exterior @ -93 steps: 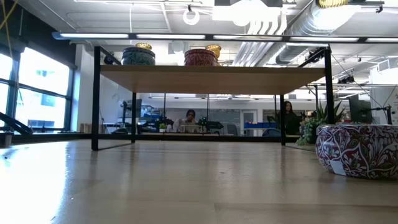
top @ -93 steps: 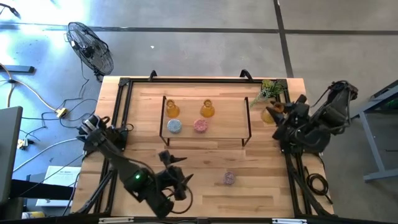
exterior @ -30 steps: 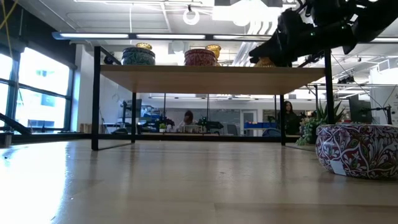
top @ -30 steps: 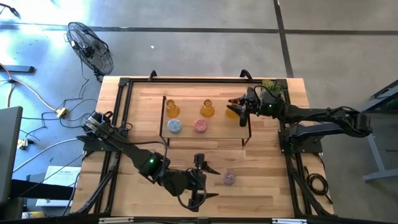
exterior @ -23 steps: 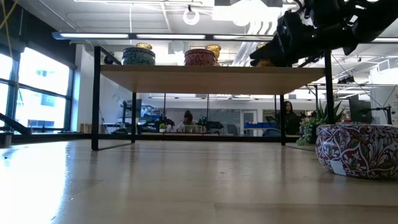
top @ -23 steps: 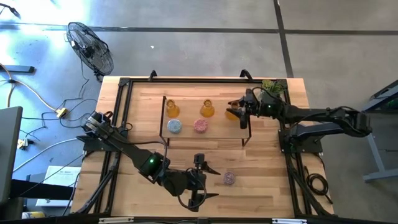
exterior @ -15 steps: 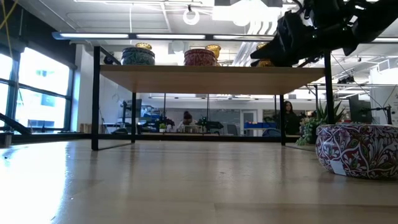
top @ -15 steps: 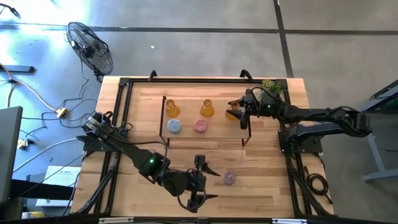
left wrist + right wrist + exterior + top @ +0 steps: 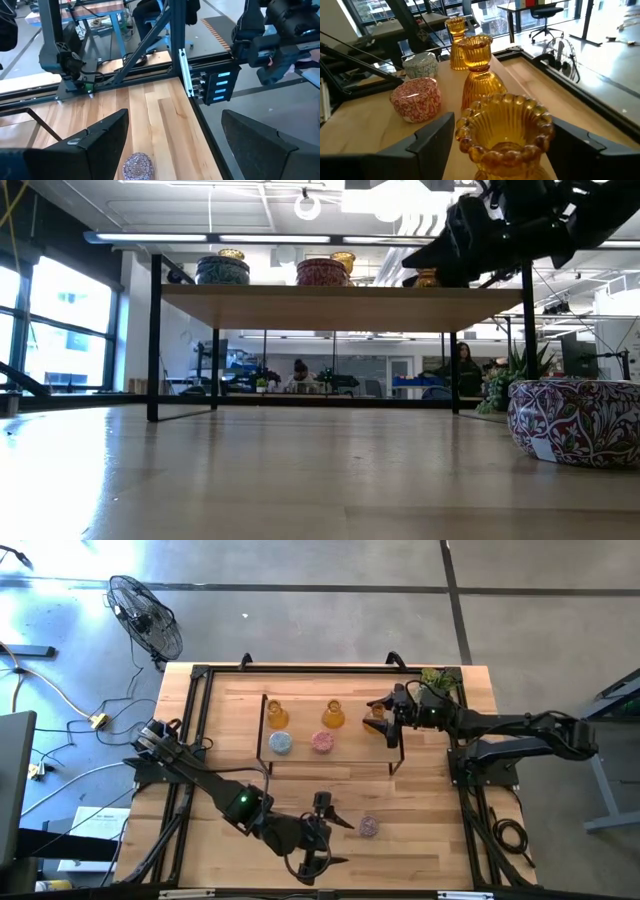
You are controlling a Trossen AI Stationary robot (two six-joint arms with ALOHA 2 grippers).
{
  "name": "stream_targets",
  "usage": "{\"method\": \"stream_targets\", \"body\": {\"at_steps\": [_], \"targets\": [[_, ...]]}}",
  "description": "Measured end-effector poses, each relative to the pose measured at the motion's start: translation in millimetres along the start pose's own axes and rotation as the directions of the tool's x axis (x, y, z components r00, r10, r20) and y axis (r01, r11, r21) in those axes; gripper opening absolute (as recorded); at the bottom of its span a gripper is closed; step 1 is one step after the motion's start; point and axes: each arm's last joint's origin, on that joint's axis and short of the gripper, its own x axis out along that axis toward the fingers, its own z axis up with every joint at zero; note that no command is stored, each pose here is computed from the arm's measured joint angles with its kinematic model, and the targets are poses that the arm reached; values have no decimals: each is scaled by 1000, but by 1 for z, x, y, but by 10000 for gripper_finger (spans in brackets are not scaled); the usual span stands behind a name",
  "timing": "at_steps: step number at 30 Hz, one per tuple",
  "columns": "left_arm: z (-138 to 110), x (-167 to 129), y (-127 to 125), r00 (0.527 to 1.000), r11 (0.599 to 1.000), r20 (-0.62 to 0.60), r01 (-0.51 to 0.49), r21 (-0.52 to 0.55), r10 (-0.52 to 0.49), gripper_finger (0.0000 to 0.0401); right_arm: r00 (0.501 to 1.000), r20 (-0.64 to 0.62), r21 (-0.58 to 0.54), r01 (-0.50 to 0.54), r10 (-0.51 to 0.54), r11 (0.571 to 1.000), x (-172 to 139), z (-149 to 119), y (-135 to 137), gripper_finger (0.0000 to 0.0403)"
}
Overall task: Pick & Place candle stick holders
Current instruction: Put the yellow glass candle holder on the shelf aligned with the other glass candle holder, then put the red scented candle on the shelf aligned with the other scented candle
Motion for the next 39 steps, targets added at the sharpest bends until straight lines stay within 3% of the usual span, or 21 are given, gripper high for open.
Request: {"method": "stream_targets", "body": {"at_steps": [11, 16, 22, 27, 33, 39], "targets": [[-4, 0, -1, 999, 1000, -41, 0, -21, -1, 317, 999, 52, -7, -7, 8, 1000, -7, 16, 3, 284], [-5, -1, -2, 999, 999, -48, 3, -34, -5, 317, 992, 105, -31, 69, -66, 997, -14, 23, 3, 284], [-6, -5, -11, 999, 999, -46, 14, -30, -16, 317, 973, 215, -61, 101, -86, 993, -32, 38, 7, 284], [-5, -13, -17, 997, 999, -67, 24, -24, -26, 317, 931, 345, -22, 135, -119, 991, -58, 54, 12, 284], [10, -53, -28, 998, 997, -60, 28, -69, -32, 317, 878, 477, -22, -24, 32, 999, -94, 69, 24, 284], [18, -100, -42, 996, 989, -22, -88, -117, 87, 317, 821, 532, -53, -214, 209, 975, -120, 74, 34, 284]]}}
